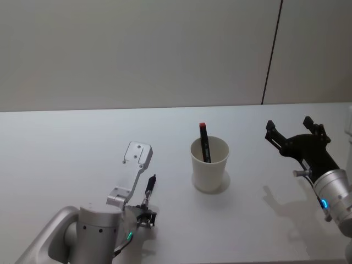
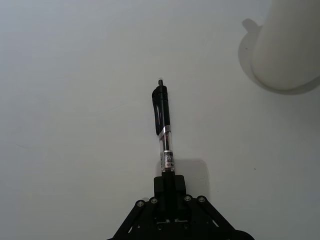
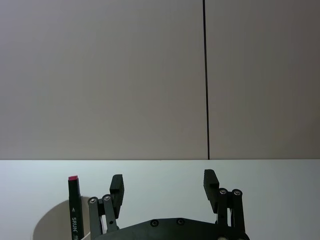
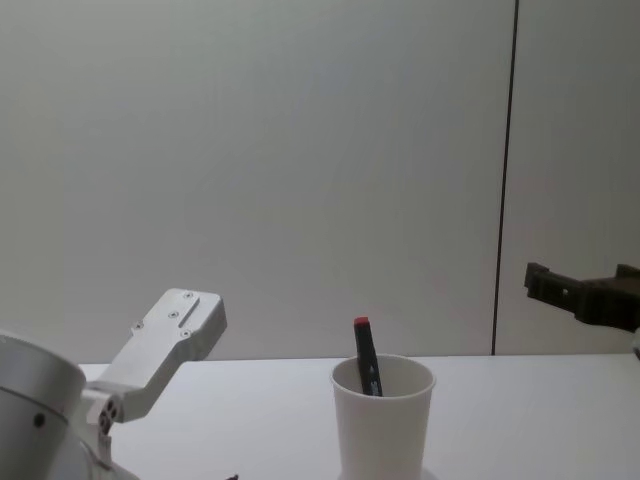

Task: Place the pen into the pen holder.

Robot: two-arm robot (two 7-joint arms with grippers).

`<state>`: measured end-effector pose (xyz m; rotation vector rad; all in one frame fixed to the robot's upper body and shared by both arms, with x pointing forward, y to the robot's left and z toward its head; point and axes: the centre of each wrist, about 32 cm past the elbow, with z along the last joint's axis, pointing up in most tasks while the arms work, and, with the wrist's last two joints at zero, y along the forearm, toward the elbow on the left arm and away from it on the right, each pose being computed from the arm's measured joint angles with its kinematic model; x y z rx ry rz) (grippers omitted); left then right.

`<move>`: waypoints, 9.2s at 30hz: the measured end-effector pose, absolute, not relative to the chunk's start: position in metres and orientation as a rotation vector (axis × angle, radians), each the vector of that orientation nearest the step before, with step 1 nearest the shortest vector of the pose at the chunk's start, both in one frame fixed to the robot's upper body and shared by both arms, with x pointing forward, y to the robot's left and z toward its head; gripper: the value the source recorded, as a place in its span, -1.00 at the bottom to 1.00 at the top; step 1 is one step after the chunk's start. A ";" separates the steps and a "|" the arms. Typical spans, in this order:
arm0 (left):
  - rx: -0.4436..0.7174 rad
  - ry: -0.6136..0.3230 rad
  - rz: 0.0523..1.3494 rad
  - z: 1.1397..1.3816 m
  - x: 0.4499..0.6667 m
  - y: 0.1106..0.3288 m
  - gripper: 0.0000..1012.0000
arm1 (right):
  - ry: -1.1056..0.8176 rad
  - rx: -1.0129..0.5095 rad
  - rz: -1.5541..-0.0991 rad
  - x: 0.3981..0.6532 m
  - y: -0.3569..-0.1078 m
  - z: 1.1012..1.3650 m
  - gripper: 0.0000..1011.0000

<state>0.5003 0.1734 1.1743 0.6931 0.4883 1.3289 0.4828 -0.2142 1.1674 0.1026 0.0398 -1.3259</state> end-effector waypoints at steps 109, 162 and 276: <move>-0.049 -0.706 0.687 1.196 0.545 0.200 -0.75 | 0.040 0.103 -1.326 0.483 -0.214 1.167 0.98; -0.122 -0.808 0.463 1.198 0.576 0.201 -0.75 | 0.013 0.271 -1.054 0.456 -0.259 1.180 0.98; -0.123 -0.810 0.461 1.198 0.576 0.201 0.48 | 0.176 0.573 -0.792 0.452 -0.237 1.219 -0.74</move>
